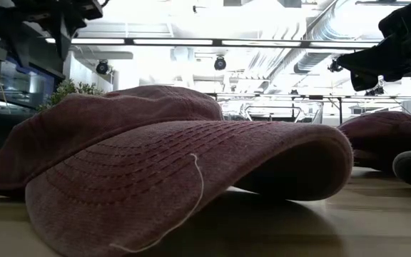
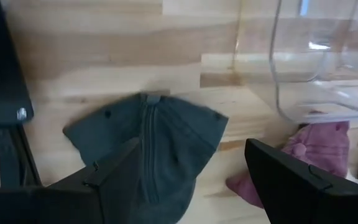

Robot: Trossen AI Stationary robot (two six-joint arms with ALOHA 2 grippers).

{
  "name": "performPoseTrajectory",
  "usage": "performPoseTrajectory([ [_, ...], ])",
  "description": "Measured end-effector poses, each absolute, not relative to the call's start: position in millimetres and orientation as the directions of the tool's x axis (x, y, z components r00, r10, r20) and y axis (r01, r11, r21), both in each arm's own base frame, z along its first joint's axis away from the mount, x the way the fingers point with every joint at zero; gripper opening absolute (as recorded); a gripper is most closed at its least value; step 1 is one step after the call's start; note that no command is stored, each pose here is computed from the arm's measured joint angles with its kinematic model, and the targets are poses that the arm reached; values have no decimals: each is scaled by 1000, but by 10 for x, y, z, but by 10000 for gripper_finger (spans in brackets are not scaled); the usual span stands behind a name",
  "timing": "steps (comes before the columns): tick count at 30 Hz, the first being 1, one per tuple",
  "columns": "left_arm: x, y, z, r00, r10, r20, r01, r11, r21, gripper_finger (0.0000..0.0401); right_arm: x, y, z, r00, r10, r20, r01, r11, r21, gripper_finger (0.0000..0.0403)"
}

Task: Pick & Place hat
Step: Put the left black cap into the left transparent bin

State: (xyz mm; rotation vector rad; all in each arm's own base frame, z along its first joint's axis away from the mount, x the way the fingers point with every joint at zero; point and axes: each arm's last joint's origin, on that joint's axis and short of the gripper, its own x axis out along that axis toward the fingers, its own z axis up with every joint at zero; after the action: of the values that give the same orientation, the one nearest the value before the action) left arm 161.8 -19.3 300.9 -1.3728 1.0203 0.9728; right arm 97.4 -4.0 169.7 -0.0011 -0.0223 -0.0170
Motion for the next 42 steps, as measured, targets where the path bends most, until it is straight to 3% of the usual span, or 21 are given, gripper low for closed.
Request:
performPoseTrajectory([
  [11,1665,-735,2869,201,-77,-977,-972,-143,-189,275,974,-40,1697,1000,-17,22,17,1000,-1,5],
  [25,1894,-1268,2460,75,-34,-997,-974,-219,-66,276,974,-40,1697,1000,-17,22,17,1000,-1,9],
  [33,1970,-1305,2322,33,26,-999,-976,-215,-38,276,974,-40,1697,1000,-17,22,17,1000,-1,5],
  [42,1992,-1315,2308,56,44,-997,-991,-119,-61,276,974,-40,1698,1000,-17,23,17,1000,-1,4],
])
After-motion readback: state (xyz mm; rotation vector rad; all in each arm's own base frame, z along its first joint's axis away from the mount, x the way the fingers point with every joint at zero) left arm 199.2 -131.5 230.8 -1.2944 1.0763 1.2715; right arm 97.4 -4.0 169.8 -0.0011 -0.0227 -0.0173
